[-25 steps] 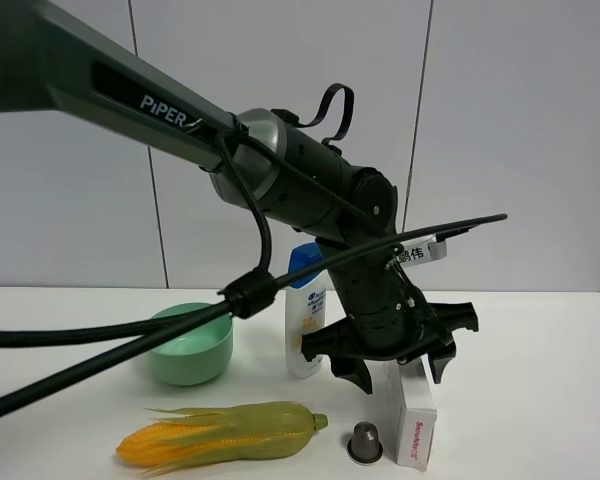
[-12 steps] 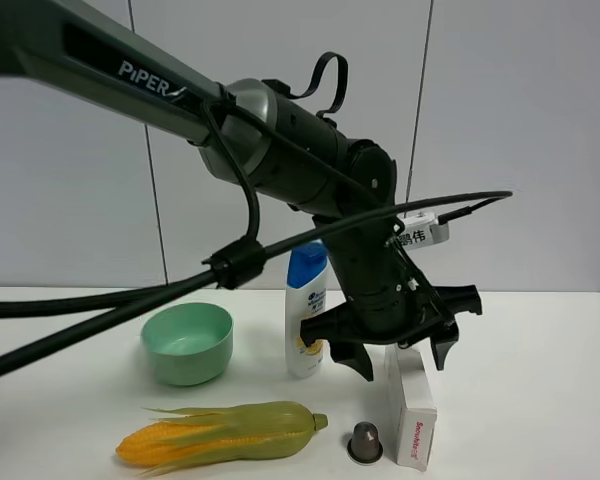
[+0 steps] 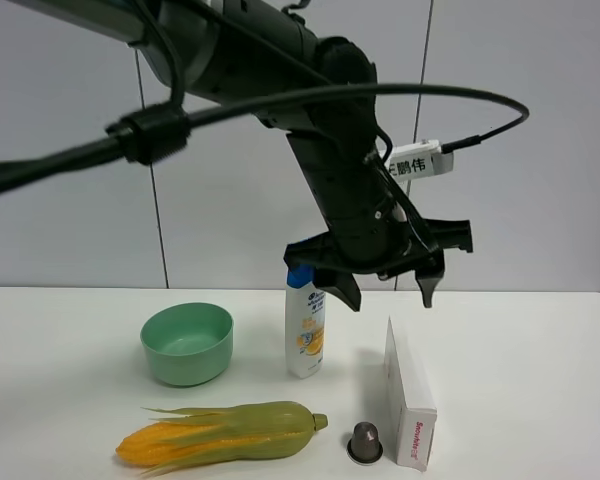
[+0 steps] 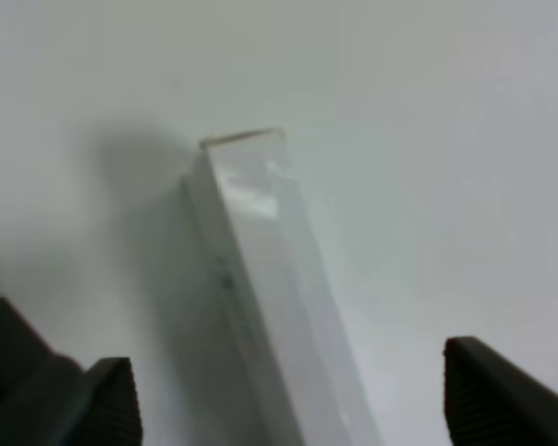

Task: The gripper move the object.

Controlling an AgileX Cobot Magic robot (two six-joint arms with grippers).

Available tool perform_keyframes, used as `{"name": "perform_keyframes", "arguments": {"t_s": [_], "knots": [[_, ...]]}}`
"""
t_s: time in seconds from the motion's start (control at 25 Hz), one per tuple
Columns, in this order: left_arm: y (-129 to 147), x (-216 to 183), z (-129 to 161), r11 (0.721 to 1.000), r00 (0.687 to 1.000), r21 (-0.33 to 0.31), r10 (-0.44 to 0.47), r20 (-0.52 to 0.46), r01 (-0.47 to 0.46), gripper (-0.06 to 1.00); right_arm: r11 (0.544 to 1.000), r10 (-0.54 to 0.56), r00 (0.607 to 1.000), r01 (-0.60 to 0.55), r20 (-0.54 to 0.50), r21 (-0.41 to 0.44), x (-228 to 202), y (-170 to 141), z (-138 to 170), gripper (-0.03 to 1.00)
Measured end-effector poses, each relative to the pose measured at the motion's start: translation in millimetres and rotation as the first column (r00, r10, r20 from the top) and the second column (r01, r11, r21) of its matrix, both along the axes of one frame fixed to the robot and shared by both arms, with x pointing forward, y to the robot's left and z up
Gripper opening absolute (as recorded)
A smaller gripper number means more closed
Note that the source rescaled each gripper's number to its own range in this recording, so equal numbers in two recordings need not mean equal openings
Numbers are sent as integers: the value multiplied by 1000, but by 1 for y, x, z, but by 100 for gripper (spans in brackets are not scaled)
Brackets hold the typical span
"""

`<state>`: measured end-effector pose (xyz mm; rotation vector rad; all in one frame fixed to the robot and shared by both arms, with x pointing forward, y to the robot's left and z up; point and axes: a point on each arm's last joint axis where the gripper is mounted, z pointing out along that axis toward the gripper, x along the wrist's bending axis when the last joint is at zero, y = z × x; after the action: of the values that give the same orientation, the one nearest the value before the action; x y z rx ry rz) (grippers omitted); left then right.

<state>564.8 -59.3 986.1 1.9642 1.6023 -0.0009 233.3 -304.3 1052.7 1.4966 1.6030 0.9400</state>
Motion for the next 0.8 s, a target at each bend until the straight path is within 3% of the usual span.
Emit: {"name": "perform_keyframes", "arguments": {"t_s": [0.2,0.44,0.56,0.8], "knots": [[31,13,26,993,996,103,-59,71,52,58,1000,0,1000,0,0,0,0,0,0,100],[82,31,48,957,990,277,-114,78,88,58,1000,0,1000,0,0,0,0,0,0,100],[109,43,61,955,992,293,-79,98,47,58,1000,0,1000,0,0,0,0,0,0,100],[156,53,97,963,986,263,18,164,-61,58,1000,0,1000,0,0,0,0,0,0,100]]}}
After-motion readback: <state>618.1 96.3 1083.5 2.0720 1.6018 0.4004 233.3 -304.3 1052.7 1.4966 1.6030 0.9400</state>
